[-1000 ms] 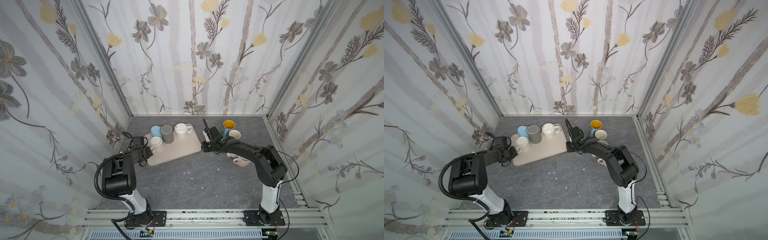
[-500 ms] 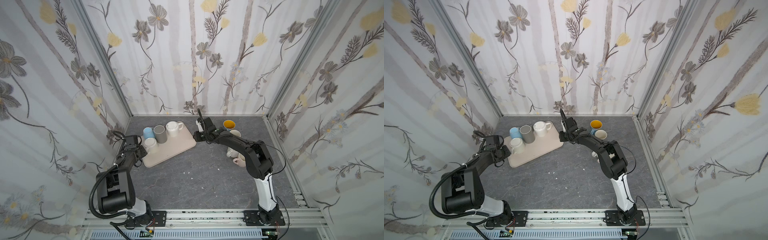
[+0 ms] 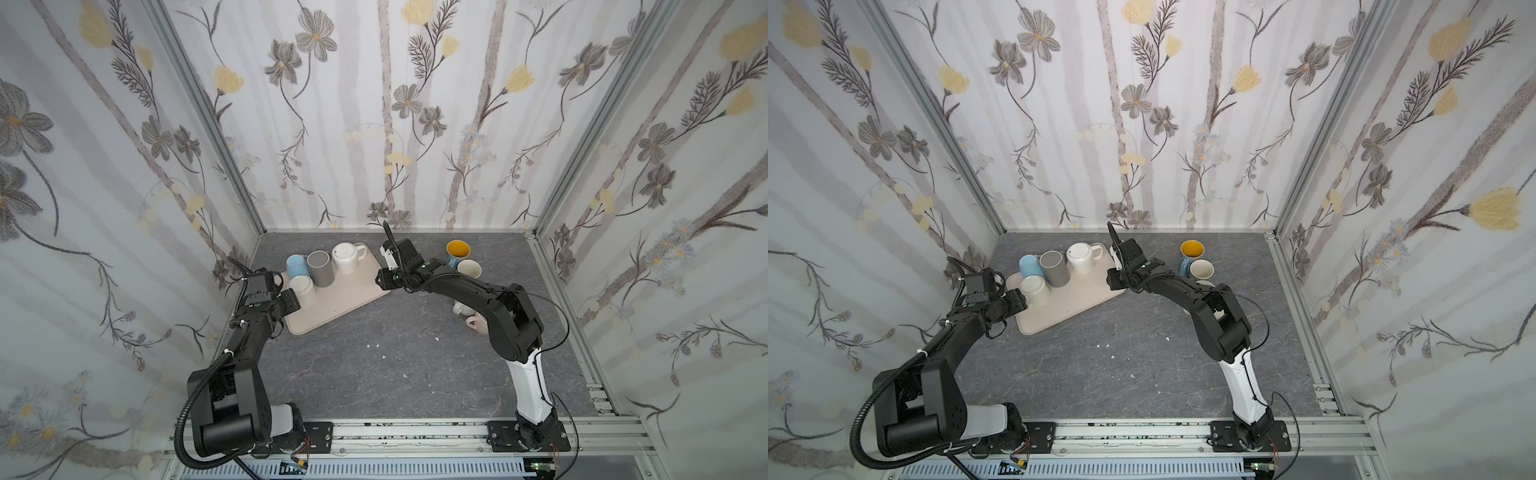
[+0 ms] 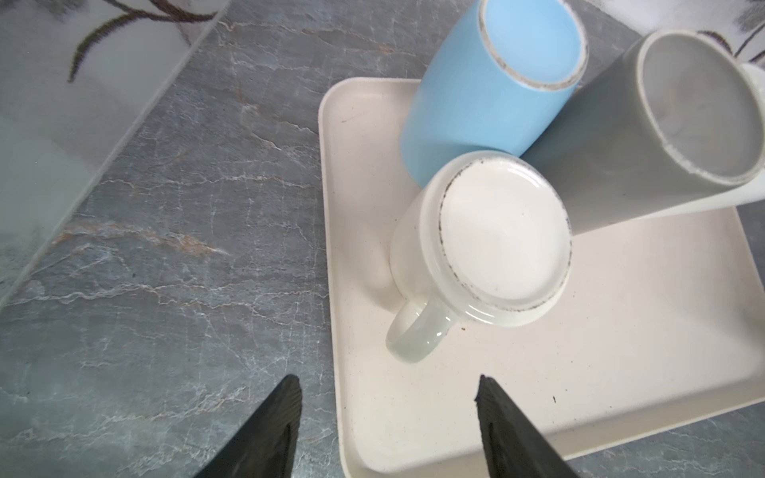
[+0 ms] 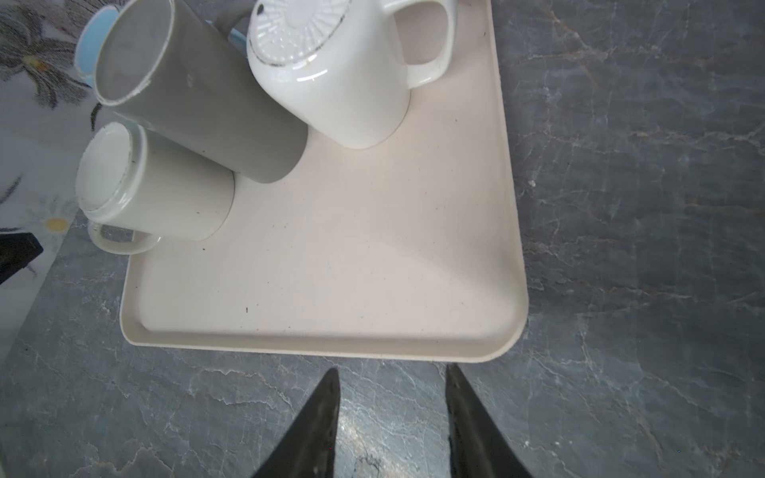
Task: Turn the mug right side up
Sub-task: 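Lower the left gripper onto the handle of the upside-down white mug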
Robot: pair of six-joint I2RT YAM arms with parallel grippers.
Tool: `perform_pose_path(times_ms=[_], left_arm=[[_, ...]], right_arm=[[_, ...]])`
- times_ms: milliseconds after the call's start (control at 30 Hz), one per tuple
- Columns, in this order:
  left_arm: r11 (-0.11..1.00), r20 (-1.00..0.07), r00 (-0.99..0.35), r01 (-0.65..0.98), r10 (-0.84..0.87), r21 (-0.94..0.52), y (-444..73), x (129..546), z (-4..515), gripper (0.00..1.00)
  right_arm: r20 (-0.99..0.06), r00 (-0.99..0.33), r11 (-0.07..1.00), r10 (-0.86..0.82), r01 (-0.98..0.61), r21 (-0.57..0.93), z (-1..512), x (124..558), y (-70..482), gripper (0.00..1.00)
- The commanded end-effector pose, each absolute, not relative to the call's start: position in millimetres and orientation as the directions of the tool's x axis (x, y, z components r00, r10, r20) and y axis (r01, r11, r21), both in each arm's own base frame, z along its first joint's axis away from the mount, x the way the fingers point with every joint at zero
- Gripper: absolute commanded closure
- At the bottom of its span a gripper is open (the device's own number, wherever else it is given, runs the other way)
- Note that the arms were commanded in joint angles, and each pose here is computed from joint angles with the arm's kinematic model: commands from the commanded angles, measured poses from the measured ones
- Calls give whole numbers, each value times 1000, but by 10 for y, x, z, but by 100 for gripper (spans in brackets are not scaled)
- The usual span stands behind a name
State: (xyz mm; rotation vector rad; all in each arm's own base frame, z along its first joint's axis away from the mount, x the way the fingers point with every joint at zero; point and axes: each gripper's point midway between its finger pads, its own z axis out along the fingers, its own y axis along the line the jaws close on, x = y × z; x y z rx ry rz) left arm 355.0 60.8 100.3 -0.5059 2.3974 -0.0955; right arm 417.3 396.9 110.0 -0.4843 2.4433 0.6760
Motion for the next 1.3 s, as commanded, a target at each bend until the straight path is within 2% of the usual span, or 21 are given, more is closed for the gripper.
perform_pose_path(times_ms=[0, 200, 600, 800, 933, 1067, 1267], left_arm=[[937, -631, -694, -291, -347, -195, 580, 3668, 1001, 36], [954, -652, -698, -248, -297, -170, 570, 3849, 913, 43], [964, -559, -786, -205, -264, -167, 495, 3960, 593, 64], [970, -549, -800, -188, -241, -152, 416, 3972, 538, 81], [978, -543, -813, -167, -209, -126, 313, 3929, 537, 88], [981, -539, -821, -144, -190, -127, 142, 3874, 539, 92], [972, -546, -811, -114, -210, -204, -238, 3791, 591, 96]], right_arm=[[-612, -770, 796, -182, -481, 368, 1169, 4095, 3983, 58], [-609, -774, 786, -173, -481, 389, 1166, 3918, 3938, 58], [-612, -771, 778, -178, -491, 392, 1238, 3831, 3912, 59], [-610, -771, 777, -181, -493, 393, 1233, 3810, 3902, 59], [-605, -775, 777, -183, -491, 394, 1204, 3787, 3884, 59], [-606, -775, 773, -180, -492, 400, 1200, 3764, 3875, 58], [-597, -788, 769, -151, -473, 429, 1201, 3731, 3819, 59]])
